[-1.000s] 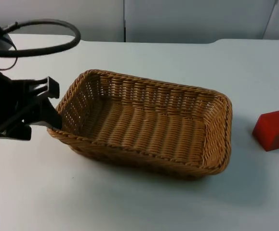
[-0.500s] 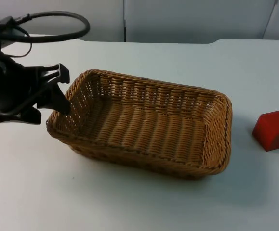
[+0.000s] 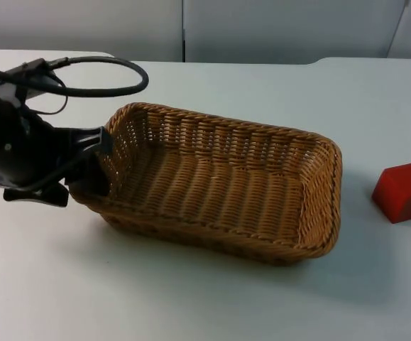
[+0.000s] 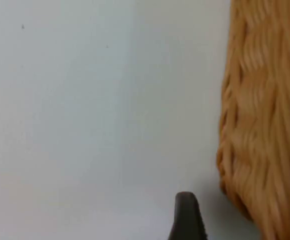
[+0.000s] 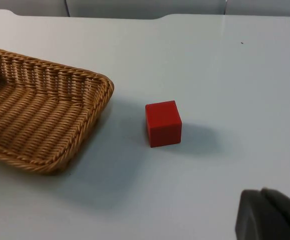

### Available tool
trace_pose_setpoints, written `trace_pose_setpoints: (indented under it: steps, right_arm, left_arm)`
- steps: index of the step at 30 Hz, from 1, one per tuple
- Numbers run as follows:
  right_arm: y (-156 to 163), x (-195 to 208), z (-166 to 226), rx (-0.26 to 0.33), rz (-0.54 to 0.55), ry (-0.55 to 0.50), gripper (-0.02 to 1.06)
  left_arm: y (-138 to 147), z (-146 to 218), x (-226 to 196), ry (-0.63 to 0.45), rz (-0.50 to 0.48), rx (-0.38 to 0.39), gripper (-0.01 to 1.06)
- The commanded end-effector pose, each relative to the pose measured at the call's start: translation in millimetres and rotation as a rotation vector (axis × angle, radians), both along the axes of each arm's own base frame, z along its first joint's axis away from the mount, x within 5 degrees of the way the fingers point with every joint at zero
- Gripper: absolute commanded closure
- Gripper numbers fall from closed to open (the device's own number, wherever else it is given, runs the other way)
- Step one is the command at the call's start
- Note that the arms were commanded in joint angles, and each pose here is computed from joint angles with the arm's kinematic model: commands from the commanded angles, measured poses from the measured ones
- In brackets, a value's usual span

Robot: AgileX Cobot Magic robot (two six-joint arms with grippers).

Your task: Pick up the basket with the left hand and place the cube into the basket with the right hand.

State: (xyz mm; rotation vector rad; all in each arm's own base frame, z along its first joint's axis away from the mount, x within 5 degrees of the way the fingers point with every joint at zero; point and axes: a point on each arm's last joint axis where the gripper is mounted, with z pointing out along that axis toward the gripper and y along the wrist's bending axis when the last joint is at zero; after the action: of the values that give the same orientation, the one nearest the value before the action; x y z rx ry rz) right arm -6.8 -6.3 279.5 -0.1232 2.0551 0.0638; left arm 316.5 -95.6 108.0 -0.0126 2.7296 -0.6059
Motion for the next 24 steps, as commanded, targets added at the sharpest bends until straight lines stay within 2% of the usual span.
trace_pose_setpoints:
  steps: [1, 5, 6, 8, 9, 14, 18, 24]
  right_arm:
    - [-0.6, 1.2, -1.1, -0.013, -0.002, -0.009, 1.05]
    - [-0.6, 1.2, -1.1, -0.013, -0.002, -0.009, 1.05]
    - [-0.6, 1.2, -1.1, -0.013, -0.002, -0.009, 1.05]
    - [-0.6, 1.2, -1.1, -0.013, -0.002, -0.009, 1.05]
    - [-0.6, 1.2, -1.1, -0.013, -0.002, -0.009, 1.05]
    - [-0.6, 1.2, -1.1, -0.013, -0.002, -0.009, 1.05]
    - [-0.6, 1.2, -1.1, -0.013, -0.002, -0.009, 1.05]
    - [-0.6, 1.2, -1.1, -0.013, -0.002, -0.009, 1.05]
  left_arm:
    - [-0.4, -2.3, 2.8, -0.011, 0.005, 0.018, 0.48]
    - [1.6, -3.6, 5.1, -0.027, 0.021, 0.039, 0.48]
    - [2.2, -3.6, 5.6, -0.031, 0.026, 0.045, 0.53]
    - [2.6, -3.6, 5.9, -0.036, 0.022, 0.050, 0.80]
    - [2.7, -3.6, 6.0, -0.037, 0.023, 0.052, 1.03]
    - [3.6, -2.9, 7.7, -0.032, 0.076, 0.025, 1.05]
    - [-1.3, 0.5, 7.0, 0.004, 0.132, -0.064, 1.05]
    - [-4.7, 13.9, 5.9, -0.007, 0.137, -0.121, 1.05]
